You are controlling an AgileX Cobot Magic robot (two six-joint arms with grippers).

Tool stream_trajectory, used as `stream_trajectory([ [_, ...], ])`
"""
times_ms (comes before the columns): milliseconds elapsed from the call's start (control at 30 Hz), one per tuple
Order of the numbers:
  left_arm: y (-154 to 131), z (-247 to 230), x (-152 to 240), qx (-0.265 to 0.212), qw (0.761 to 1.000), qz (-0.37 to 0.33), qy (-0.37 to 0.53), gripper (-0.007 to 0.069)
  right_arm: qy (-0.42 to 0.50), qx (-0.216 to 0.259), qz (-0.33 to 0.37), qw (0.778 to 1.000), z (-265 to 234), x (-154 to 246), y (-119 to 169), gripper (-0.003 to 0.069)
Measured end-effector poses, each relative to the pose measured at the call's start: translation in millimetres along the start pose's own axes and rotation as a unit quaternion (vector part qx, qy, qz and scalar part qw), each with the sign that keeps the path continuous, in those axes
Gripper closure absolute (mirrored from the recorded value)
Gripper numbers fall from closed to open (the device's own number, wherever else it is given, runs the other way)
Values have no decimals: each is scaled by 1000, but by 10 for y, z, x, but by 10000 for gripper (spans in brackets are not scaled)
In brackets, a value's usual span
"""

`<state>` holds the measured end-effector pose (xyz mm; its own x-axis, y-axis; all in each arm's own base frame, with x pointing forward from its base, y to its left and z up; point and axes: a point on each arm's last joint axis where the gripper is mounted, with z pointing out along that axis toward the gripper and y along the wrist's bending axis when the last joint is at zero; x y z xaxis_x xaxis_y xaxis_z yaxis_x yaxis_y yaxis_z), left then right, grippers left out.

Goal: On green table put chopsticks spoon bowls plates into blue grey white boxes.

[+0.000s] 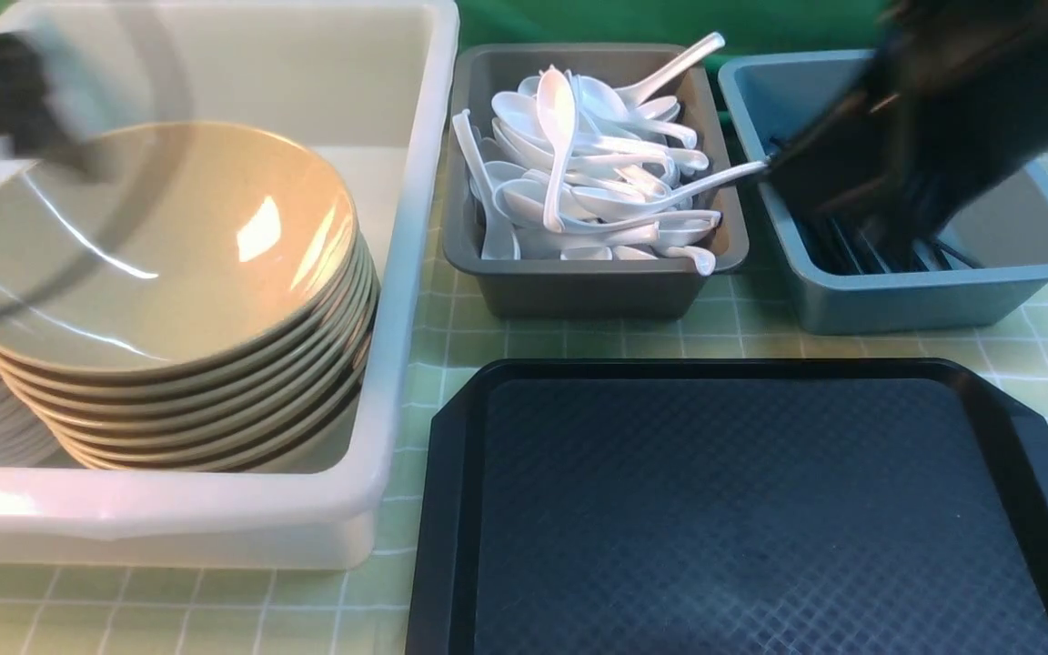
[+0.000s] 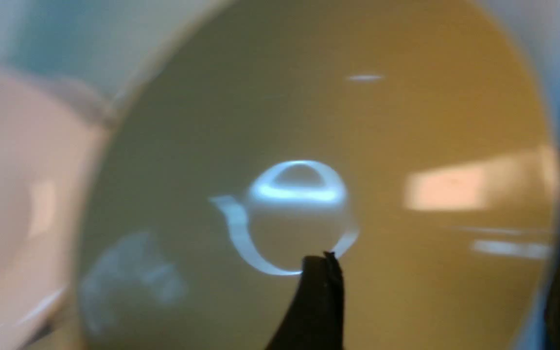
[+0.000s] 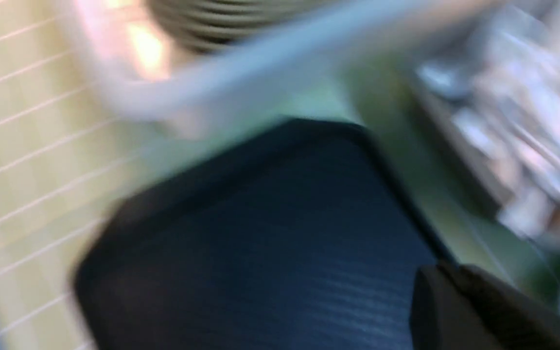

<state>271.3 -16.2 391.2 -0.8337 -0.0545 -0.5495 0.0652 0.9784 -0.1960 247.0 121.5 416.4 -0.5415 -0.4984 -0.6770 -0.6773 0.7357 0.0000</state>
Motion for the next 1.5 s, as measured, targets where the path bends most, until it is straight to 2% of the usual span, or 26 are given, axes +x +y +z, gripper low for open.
stream_trajectory([
  [33,-60,8,5,12,1000,11,1,153,0,8,8,1000,-13,15,-41,610],
  [100,-362,88,75,72,996,53,11,308,3,74,66,995,-45,200,-249,599],
  [167,-456,121,129,90,994,63,19,386,0,98,77,992,-70,305,-275,595],
  [233,-585,160,310,107,990,81,36,545,-18,131,84,988,-133,579,-215,585],
  [267,-611,143,387,109,989,89,37,582,-30,139,85,986,-161,704,-169,582],
  [300,-612,129,416,109,989,90,35,587,-33,140,85,986,-167,729,-159,582],
  [333,-612,44,552,108,989,96,26,615,-66,148,89,983,-209,983,-56,580],
  [367,-609,31,570,106,989,98,24,616,-66,149,89,983,-209,983,-56,580],
  [467,-503,-276,912,89,991,100,-26,627,-131,165,92,973,-205,1571,149,577],
  [500,-489,-313,960,89,990,100,-32,627,-144,168,92,971,-205,1632,170,576],
  [600,-364,-534,1429,87,988,95,-80,627,-195,180,93,960,-142,2135,325,571],
  [800,-123,-536,2316,107,970,87,-199,627,-277,193,90,937,-57,2699,496,562],
  [867,-94,-522,2394,109,964,85,-228,627,-287,194,89,934,-57,2743,512,562],
  [900,-55,-515,2486,114,949,81,-282,627,-301,196,87,929,-49,2808,533,560],
  [933,-49,-505,2491,115,947,79,-291,627,-301,196,88,929,-46,2815,535,559],
  [967,-25,-521,2531,118,930,75,-338,627,-308,196,88,927,-31,2859,546,559],
  [1100,25,-487,2630,124,906,69,-399,627,-319,198,86,923,-27,2889,555,556],
  [1233,47,-418,2686,124,904,68,-404,627,-319,198,87,923,-25,2892,555,551],
  [1500,96,-99,2784,112,923,66,-363,627,-319,198,87,923,-24,2893,555,543],
])
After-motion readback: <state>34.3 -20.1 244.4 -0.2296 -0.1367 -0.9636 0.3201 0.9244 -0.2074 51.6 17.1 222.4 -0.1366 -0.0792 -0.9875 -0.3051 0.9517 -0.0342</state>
